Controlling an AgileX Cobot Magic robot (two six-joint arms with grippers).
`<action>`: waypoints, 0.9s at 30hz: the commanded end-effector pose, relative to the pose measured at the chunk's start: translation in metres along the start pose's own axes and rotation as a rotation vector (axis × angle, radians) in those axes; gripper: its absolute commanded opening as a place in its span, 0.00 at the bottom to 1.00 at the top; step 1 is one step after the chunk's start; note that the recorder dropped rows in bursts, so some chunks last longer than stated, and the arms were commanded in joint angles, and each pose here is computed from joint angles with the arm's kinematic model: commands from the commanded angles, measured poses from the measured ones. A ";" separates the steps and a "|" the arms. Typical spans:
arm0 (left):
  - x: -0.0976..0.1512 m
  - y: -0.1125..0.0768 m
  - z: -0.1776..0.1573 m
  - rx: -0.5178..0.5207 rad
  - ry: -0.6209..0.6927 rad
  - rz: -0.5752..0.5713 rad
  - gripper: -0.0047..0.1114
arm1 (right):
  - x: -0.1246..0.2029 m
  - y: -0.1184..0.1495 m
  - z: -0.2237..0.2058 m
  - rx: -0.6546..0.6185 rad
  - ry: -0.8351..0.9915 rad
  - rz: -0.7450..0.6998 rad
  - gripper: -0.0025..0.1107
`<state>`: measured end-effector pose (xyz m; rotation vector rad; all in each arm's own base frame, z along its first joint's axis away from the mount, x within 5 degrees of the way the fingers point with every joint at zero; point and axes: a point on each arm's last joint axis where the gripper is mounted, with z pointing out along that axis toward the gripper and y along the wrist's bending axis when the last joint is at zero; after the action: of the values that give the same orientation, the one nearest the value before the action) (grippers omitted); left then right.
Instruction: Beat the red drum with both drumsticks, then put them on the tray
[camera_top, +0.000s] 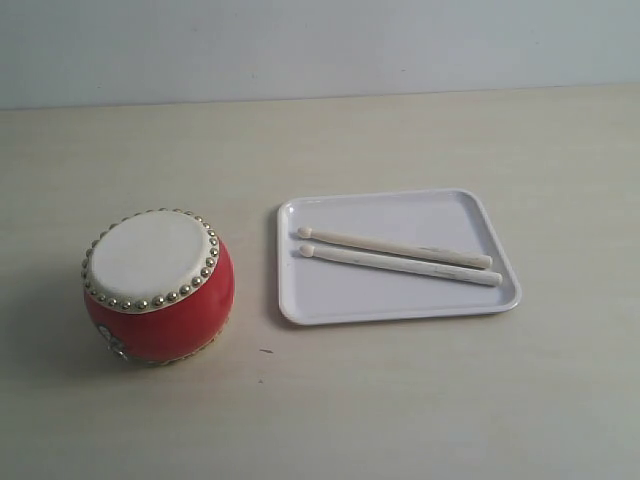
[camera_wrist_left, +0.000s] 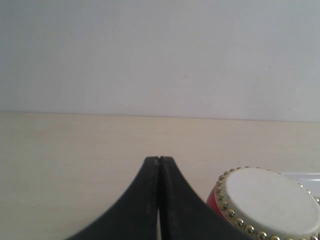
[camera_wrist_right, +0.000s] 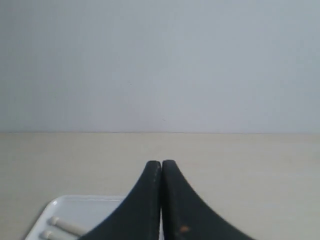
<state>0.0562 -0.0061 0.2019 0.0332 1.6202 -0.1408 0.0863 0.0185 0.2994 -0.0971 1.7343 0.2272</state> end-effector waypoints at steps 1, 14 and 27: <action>0.001 0.000 0.000 -0.002 0.002 0.000 0.04 | 0.029 -0.010 -0.005 0.088 -0.071 0.071 0.02; 0.001 0.000 0.000 -0.002 0.002 0.002 0.04 | 0.089 -0.018 -0.014 0.143 -0.169 0.187 0.02; 0.001 0.000 0.000 -0.002 0.002 0.003 0.04 | 0.100 -0.019 -0.012 0.155 -0.123 0.155 0.02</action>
<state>0.0562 -0.0061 0.2019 0.0378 1.6199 -0.1356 0.0604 0.0043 0.2019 0.1751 1.6361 0.2343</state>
